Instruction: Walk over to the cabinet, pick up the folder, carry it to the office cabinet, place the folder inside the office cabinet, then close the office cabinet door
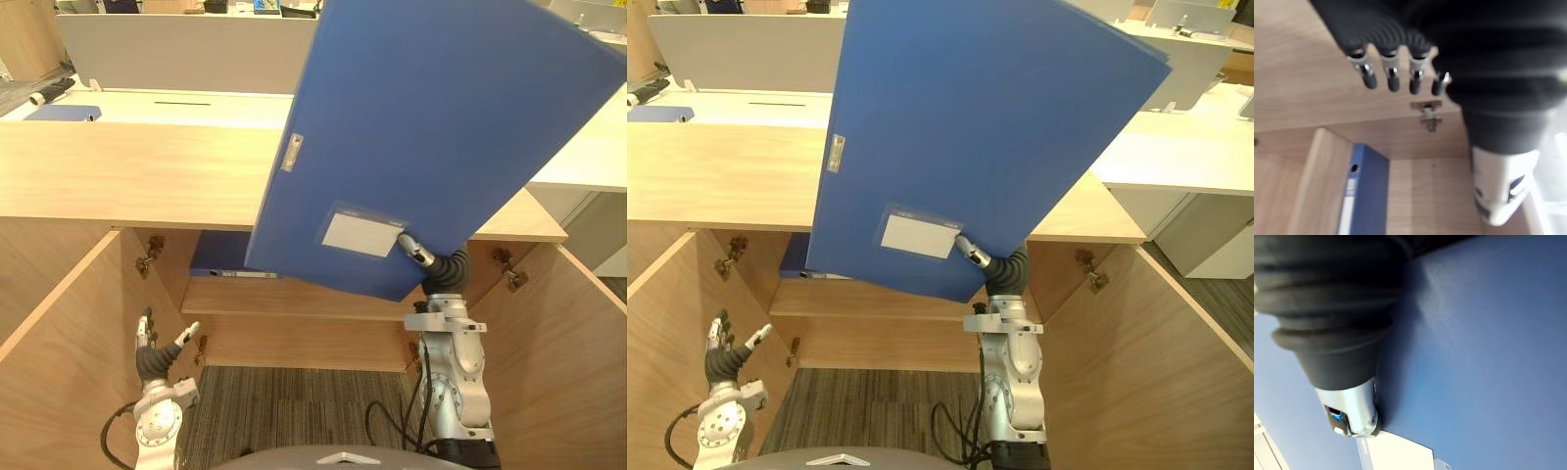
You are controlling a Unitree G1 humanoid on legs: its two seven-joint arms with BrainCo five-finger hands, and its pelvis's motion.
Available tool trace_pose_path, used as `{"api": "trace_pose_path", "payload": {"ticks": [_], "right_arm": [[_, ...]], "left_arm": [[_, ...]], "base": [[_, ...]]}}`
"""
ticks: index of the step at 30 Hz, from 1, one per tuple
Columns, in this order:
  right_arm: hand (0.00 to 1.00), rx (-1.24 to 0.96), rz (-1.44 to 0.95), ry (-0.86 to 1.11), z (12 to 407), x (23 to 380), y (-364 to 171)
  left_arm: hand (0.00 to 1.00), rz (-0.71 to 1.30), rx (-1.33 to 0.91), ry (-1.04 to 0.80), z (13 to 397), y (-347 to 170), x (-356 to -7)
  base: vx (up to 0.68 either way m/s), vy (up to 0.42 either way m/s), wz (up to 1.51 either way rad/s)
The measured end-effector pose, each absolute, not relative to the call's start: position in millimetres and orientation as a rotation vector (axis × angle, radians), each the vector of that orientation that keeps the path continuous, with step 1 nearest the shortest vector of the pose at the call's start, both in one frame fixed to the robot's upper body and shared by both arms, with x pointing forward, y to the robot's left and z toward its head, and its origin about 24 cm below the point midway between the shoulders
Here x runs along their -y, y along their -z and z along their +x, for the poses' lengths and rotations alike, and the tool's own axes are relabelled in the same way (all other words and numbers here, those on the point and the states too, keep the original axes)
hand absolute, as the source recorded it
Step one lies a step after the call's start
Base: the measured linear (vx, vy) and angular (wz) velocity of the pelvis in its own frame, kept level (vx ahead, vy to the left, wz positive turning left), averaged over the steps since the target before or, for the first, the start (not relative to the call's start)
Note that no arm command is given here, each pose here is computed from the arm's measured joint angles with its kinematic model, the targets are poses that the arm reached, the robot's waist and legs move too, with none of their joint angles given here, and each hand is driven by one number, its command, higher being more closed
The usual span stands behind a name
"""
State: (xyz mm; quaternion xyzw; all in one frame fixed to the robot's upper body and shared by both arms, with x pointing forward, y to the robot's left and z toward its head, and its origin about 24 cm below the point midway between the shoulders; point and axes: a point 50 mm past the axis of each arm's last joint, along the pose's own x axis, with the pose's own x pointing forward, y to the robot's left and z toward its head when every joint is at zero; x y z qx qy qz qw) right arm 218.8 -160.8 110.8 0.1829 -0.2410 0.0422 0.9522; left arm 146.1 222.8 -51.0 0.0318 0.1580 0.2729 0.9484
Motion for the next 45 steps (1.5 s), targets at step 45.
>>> {"api": "trace_pose_path", "payload": {"ticks": [45], "right_arm": [[1.00, 0.917, -0.055, -0.058, 234, 103, -204]], "left_arm": [[0.00, -0.070, 0.043, -0.422, 218, -26, -193]], "base": [[-0.07, -0.008, -0.05]]}}
